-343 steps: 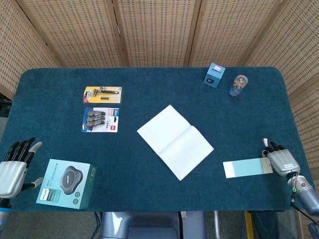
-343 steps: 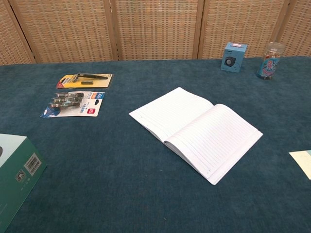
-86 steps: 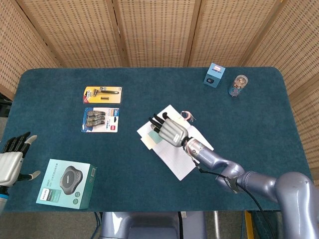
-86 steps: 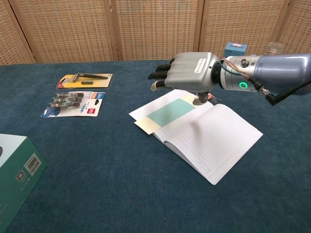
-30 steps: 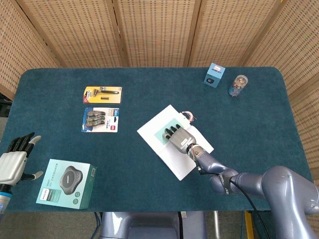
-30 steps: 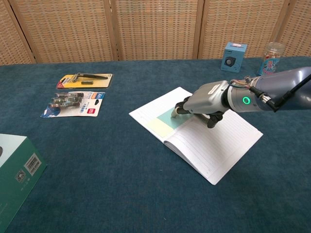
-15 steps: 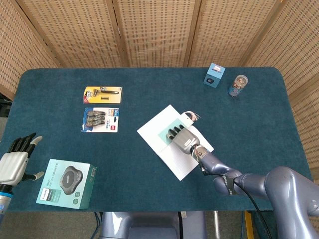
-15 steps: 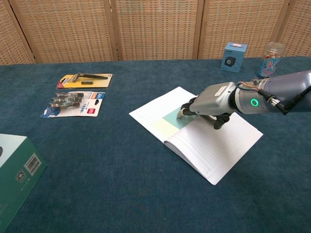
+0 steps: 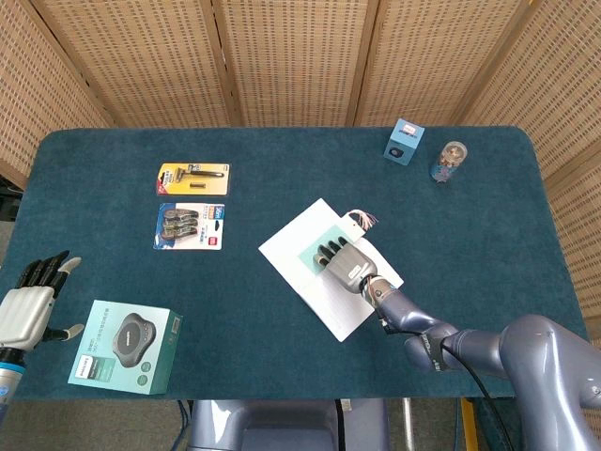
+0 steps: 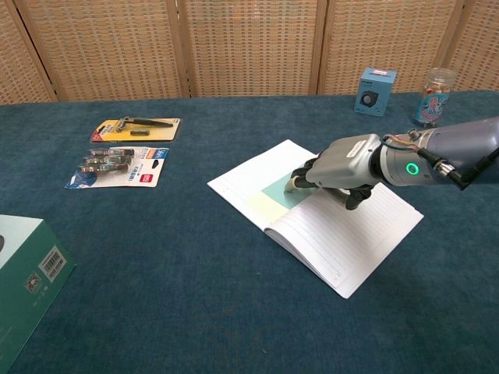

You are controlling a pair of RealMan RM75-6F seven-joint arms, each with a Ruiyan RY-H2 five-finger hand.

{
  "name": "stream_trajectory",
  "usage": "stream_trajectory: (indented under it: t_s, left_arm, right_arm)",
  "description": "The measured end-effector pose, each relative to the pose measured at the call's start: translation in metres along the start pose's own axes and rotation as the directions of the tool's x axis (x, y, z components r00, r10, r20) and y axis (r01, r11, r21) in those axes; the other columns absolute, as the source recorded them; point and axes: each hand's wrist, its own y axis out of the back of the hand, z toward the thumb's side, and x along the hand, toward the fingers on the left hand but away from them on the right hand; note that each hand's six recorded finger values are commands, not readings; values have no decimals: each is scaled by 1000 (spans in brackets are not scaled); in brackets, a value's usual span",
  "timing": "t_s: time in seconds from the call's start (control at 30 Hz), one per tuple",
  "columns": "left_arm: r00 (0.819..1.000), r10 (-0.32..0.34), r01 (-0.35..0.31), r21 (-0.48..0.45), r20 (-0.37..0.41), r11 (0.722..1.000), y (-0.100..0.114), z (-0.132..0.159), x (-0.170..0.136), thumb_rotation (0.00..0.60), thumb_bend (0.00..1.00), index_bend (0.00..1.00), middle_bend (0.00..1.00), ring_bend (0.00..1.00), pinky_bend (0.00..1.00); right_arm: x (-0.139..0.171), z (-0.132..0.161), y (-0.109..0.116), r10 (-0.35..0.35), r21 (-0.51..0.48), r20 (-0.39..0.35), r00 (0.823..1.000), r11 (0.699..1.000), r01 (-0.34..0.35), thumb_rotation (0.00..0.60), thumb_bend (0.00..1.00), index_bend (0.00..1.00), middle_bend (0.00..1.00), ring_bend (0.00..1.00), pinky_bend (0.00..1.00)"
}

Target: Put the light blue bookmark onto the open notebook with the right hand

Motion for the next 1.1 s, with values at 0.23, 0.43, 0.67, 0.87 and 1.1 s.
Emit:
stream_trajectory:
  t_s: [0.23,0.43,0.67,0.87,1.1]
  left_arm:
    - [1000,-2,2,2,1,1000,0,1,0,600,0,0,0,0,0]
    - [1000,-4,4,3,4,1000,-1,1,0,600,0,0,0,0,0]
    - [1000,-5,5,2,6,1000,-1,2,0,600,0,0,0,0,0]
    - [1000,-5,5,1,5,1000,0,1,0,600,0,0,0,0,0]
    - [1000,-6,6,1,4,1000,0,2,0,600,0,0,0,0,0]
  right_arm:
    - [2,2,2,-8,13,2,1000,1000,8,600,1000,60,26,0,93]
    - [3,3,3,-10,21,1,1000,1000,10,600,1000,60,26,0,93]
    - [5,9,6,-13,38,-7,1000,999,13,600,1000,60,27,0,94]
    - [6,12,8,-15,40,-9,1000,999,16,600,1000,60,27,0,93]
    - [6,16,10,-25,39,-19,999,999,26,600,1000,60,27,0,94]
